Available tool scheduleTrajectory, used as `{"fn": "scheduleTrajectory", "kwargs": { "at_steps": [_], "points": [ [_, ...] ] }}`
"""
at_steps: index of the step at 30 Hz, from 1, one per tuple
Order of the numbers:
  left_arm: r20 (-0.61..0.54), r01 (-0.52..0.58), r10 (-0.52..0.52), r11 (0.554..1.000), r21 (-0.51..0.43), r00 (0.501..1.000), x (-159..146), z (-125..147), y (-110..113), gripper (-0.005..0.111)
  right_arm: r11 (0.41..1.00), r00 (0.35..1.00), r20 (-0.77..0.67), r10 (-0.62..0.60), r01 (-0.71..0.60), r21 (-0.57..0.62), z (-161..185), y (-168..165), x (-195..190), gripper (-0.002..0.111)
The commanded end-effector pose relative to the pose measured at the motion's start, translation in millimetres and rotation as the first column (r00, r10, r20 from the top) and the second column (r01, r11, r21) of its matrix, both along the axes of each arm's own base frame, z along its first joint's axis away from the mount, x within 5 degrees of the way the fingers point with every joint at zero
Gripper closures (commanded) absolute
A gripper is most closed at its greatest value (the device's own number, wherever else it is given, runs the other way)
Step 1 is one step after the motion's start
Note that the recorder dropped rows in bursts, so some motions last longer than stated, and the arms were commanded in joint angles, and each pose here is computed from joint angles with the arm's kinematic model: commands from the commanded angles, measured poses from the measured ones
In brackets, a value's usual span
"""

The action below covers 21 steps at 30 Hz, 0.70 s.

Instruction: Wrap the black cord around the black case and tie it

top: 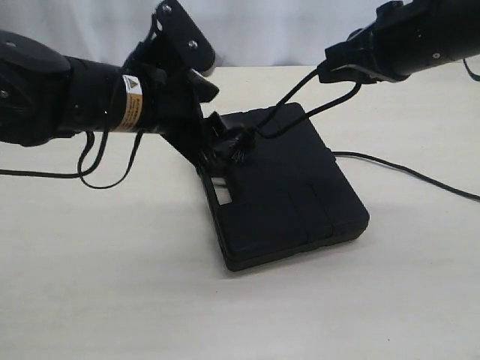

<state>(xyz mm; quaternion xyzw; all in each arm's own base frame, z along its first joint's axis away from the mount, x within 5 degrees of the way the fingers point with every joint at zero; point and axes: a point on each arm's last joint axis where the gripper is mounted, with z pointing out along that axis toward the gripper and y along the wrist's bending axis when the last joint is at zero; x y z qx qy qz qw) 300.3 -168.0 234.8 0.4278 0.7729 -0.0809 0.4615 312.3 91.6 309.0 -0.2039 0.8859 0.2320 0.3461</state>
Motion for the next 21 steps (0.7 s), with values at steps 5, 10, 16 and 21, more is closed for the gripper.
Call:
{"fn": "scheduleTrajectory", "kwargs": {
  "at_steps": [5, 10, 16, 21],
  "points": [
    [-0.073, 0.075, -0.070, 0.995, 0.070, 0.995, 29.5, -44.1, -19.0, 0.049, 0.999, 0.999, 0.007, 0.031, -0.031, 0.031, 14.8, 2.8, -1.1, 0.104],
    [-0.044, 0.150, -0.145, 0.974, 0.167, 0.988, 48.7, -66.9, -27.9, 0.049, 1.000, 0.999, 0.021, 0.025, -0.025, 0.008, 14.3, 1.3, 0.1, 0.104],
    [-0.011, 0.136, -0.136, 0.972, 0.192, 0.991, 63.9, -69.4, -32.5, 0.052, 1.000, 0.999, 0.031, 0.021, -0.020, -0.007, 14.1, 0.2, 0.9, 0.104],
    [0.011, 0.121, -0.125, 0.975, 0.187, 0.992, 68.6, -64.1, -33.9, 0.068, 1.000, 0.999, 0.040, 0.013, -0.013, -0.007, 14.5, -0.2, 1.8, 0.104]
  ]
}}
